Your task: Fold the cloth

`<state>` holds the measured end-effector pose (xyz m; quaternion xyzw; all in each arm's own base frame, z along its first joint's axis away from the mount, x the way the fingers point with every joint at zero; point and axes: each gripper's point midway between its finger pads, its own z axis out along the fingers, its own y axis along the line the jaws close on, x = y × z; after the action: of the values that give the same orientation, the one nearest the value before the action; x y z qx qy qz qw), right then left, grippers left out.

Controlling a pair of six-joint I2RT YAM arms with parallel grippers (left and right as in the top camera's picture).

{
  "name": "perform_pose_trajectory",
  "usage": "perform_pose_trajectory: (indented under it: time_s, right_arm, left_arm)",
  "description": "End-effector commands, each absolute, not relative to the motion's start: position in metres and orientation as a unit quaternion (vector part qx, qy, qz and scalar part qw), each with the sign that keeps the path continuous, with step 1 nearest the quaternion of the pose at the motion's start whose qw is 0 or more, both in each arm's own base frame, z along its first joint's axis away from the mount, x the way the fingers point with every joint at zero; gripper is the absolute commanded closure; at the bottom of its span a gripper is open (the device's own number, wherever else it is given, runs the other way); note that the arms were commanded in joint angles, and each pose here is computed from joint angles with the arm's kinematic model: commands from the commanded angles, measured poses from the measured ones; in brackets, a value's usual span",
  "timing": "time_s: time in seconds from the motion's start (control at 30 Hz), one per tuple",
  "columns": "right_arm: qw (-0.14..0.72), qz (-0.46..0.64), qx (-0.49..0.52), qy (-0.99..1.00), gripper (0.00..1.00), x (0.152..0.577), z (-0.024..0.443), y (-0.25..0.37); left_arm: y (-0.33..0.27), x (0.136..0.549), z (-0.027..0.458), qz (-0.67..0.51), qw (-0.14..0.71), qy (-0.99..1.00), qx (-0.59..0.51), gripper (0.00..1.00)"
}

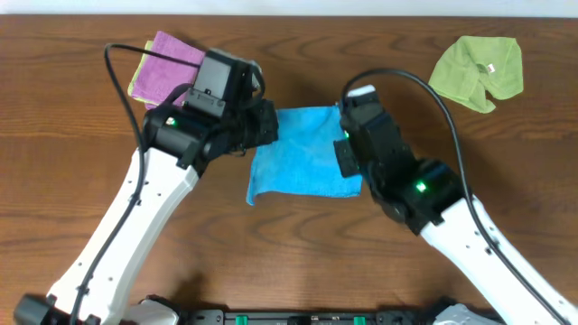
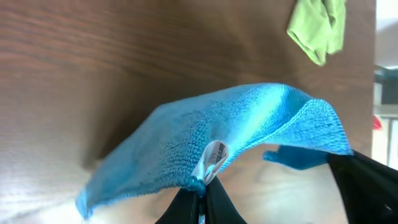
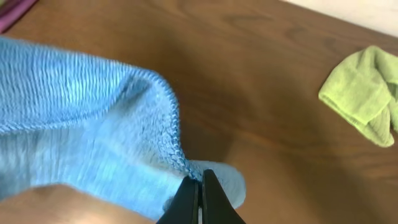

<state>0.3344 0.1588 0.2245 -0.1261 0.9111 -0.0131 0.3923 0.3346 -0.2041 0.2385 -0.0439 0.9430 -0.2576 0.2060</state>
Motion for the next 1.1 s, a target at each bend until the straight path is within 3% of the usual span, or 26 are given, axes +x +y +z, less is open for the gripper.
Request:
perform_pose_trajectory:
  time_s: [0.0, 0.5, 0.6, 0.63, 0.73, 0.9, 1.07]
  right_arm:
    - [0.403, -0.036, -0.124, 0.906, 0.99, 0.357, 0.224, 0.150]
    - [0.470, -0.059, -0.106, 0.874, 0.98, 0.474, 0.166, 0.155]
    - [0.486, -0.070, -0.093, 0.866, 0.67, 0.491, 0.156, 0.153]
    - [0.493, -0.080, -0.084, 0.862, 0.59, 0.495, 0.155, 0.150]
    - [0.508, -0.102, -0.065, 0.853, 0.35, 0.497, 0.167, 0.142]
    - [0.512, -0.094, -0.062, 0.852, 0.20, 0.477, 0.200, 0.139]
    - [0.487, -0.032, -0.057, 0.871, 0.16, 0.438, 0.228, 0.136]
  left_arm:
    - [-0.198, 0.359, 0.222, -0.218, 0.224, 0.949, -0.046, 0.94]
    - [-0.197, 0.439, 0.141, -0.146, 0.260, 0.952, -0.068, 0.94]
    - [-0.190, 0.450, 0.128, -0.120, 0.270, 0.952, -0.078, 0.94]
    - [-0.183, 0.454, 0.125, -0.104, 0.278, 0.951, -0.085, 0.89]
    - [-0.167, 0.462, 0.127, -0.076, 0.295, 0.947, -0.098, 0.52]
    - [-0.154, 0.460, 0.135, -0.076, 0.292, 0.948, -0.106, 0.02]
    - [-0.143, 0.448, 0.147, -0.080, 0.279, 0.950, -0.112, 0.05]
